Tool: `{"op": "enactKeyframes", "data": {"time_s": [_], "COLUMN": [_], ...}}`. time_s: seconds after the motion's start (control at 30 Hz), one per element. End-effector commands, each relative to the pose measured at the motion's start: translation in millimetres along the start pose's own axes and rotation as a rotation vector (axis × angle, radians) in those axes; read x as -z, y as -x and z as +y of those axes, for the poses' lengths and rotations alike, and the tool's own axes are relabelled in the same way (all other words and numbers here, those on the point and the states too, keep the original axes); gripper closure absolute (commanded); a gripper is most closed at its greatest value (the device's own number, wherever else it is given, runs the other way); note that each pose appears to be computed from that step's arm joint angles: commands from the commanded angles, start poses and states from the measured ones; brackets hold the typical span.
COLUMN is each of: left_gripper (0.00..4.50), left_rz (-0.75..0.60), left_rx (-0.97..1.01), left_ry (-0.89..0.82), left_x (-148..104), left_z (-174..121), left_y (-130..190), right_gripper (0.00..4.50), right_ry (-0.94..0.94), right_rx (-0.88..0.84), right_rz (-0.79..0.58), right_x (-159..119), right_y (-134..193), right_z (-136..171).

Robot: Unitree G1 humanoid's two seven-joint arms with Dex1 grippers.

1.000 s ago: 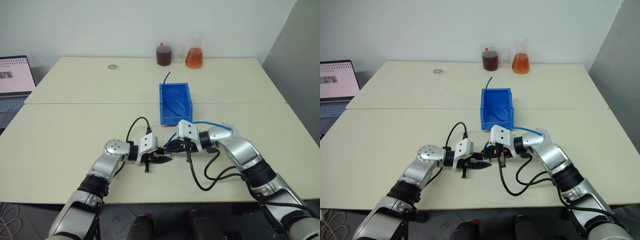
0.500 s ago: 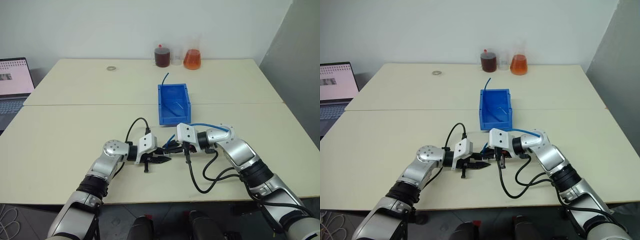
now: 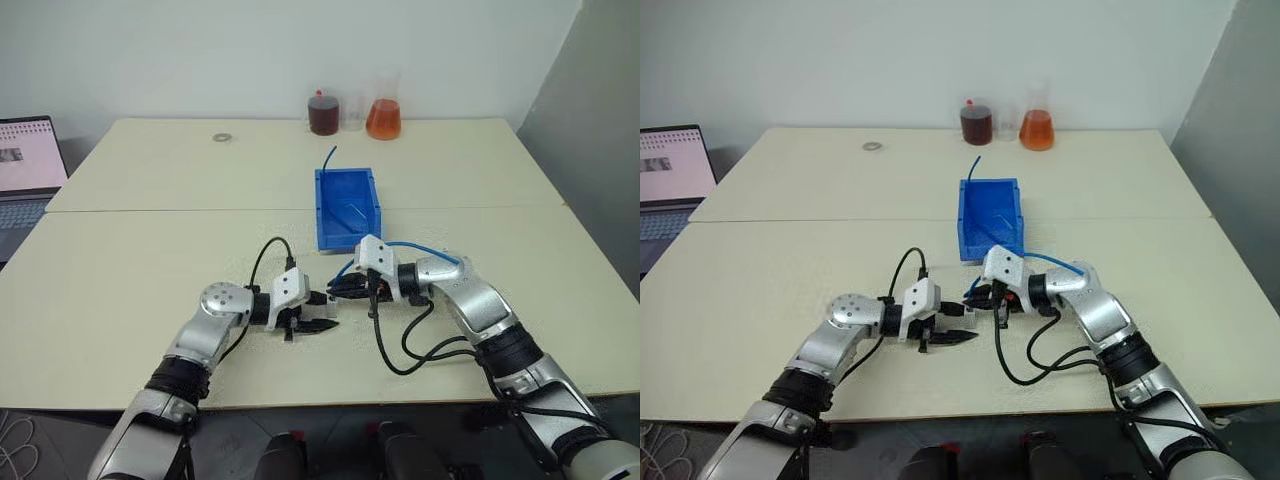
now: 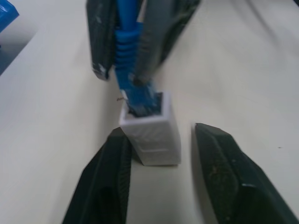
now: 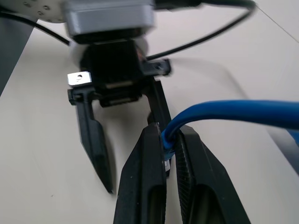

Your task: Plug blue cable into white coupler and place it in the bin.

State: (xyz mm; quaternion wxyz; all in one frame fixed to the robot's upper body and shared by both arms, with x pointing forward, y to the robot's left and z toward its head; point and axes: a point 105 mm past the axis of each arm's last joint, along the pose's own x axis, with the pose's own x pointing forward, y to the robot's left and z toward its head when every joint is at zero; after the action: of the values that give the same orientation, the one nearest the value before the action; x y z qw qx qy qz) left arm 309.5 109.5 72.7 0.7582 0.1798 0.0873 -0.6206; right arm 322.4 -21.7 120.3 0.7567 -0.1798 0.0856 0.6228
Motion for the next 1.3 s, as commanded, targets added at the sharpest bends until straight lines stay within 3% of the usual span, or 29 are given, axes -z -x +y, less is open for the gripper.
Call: {"op": "enactKeyframes", "data": {"time_s": [0.03, 0.23, 0.4, 0.7, 0.83, 1.3], "left_gripper": [1.26, 0.03, 0.03, 0.03, 0.00, 0.00], "left_rz": [-0.054, -0.097, -0.147, -0.097, -0.143, -0.137], "left_rx": [-0.068, -0.233, -0.367, -0.673, -0.681, -0.687], "left_ry": [-0.028, 0.007, 0.048, 0.040, 0.033, 0.053], "left_x": [-27.8, -59.1, -78.2, -80.6, -92.9, -89.5], "left_z": [6.8, 1.1, -7.0, 31.8, 35.7, 42.6], "left_y": [22.7, 59.2, 69.9, 79.2, 70.9, 69.1], "right_gripper": [4.43, 4.43, 4.43, 4.43, 3.39, 0.03], "right_ry": [-0.070, -0.179, -0.239, -0.295, -0.326, -0.321], "right_rx": [0.053, 0.132, 0.328, 0.600, 0.698, 0.694], "right_rz": [-0.016, -0.226, -0.338, -0.270, -0.224, -0.219], "right_x": [-10.0, -83.1, -124.2, -103.1, -83.7, -83.2], "right_y": [10.0, 34.0, 50.0, 42.4, 43.2, 57.9], "right_z": [-2.4, -20.5, -70.0, -147.8, -164.8, -165.2]}}
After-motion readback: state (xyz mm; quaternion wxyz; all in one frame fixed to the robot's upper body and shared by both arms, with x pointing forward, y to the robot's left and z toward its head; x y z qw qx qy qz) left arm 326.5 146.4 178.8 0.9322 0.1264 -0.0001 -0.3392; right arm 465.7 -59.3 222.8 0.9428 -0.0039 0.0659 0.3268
